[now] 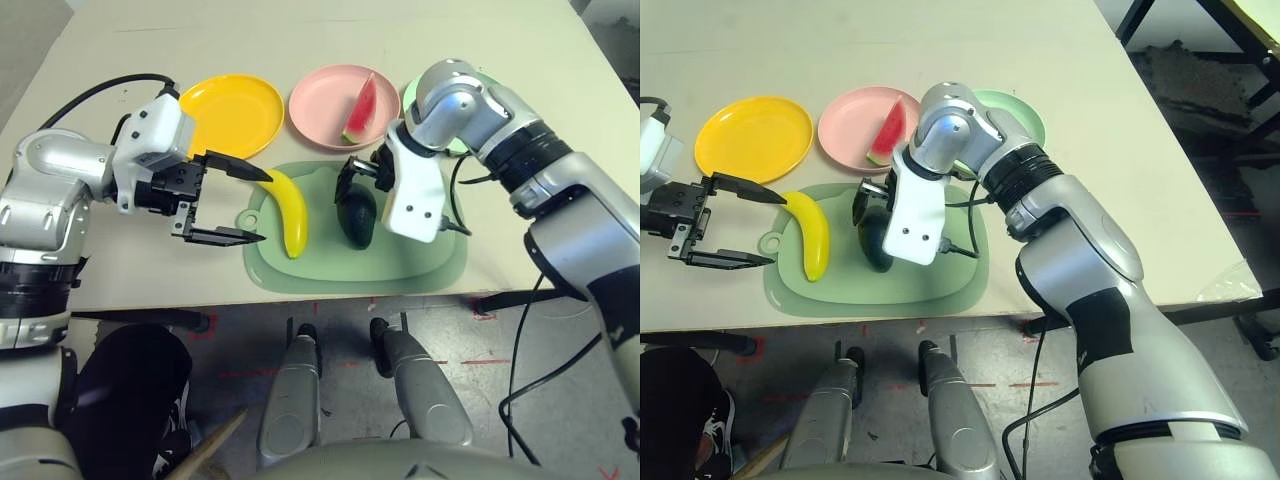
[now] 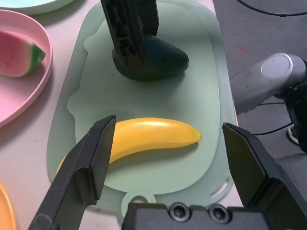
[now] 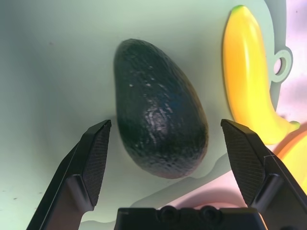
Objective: Place the fruits into color-matched plates.
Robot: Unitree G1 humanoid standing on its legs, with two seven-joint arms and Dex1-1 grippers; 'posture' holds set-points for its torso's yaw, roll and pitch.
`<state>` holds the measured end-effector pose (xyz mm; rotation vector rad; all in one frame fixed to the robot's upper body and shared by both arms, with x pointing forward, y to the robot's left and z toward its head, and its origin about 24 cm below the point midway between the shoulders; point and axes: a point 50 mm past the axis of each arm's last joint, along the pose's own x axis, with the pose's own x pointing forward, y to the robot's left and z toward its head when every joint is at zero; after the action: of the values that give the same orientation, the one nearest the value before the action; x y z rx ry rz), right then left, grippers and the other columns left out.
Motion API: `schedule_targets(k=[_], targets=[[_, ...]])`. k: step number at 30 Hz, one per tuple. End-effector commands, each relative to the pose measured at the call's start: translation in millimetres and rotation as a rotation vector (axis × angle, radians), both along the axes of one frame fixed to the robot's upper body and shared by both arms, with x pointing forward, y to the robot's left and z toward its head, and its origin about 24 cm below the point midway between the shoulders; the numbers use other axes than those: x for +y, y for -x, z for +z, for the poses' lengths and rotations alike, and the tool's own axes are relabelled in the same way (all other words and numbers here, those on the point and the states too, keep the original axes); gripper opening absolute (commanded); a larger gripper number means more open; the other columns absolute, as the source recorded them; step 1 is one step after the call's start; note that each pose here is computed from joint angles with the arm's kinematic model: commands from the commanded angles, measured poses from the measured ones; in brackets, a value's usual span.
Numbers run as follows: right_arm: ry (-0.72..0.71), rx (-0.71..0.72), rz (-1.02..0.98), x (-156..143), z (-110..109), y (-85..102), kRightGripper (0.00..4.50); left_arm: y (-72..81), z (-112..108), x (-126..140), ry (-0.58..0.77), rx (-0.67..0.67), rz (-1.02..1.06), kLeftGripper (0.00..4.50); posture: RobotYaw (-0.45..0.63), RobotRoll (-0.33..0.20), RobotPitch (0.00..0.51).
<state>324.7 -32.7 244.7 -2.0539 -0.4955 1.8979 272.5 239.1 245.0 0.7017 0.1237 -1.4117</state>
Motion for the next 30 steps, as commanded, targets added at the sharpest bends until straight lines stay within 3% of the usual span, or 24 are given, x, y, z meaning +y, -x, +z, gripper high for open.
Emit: schedule_targets(k=[1, 14, 16, 19, 27, 30], targets=[[-0.008, -0.001, 0.000, 2, -3, 1.0, 4.47, 2.3, -4, -3, -0.019, 0.012, -0.019, 4.50, -0.03, 0.000, 0.329], [0.005, 0.014, -0.026, -1, -6, 0.5, 4.47, 0.6, -3, -4, -0.021, 0.003, -0.022, 4.50, -0.04, 0.000, 0.338], [0.006, 0.017, -0.030, -1, -7, 0.3, 4.08, 0.3, -3, -4, -0.020, 0.002, -0.021, 4.50, -0.04, 0.000, 0.339], [0.008, 0.023, -0.038, -1, -8, -0.1, 3.13, -0.3, -1, -2, -0.022, -0.005, -0.014, 4.50, -0.04, 0.000, 0.340], [0.012, 0.030, -0.062, -5, -7, -2.1, 3.10, -2.0, 1, 0, -0.027, -0.013, -0.002, 4.50, -0.05, 0.000, 0.342], [0.007, 0.027, -0.090, -10, 4, -4.6, 3.10, -2.6, 0, -1, -0.014, -0.011, -0.004, 4.50, -0.06, 0.000, 0.342]])
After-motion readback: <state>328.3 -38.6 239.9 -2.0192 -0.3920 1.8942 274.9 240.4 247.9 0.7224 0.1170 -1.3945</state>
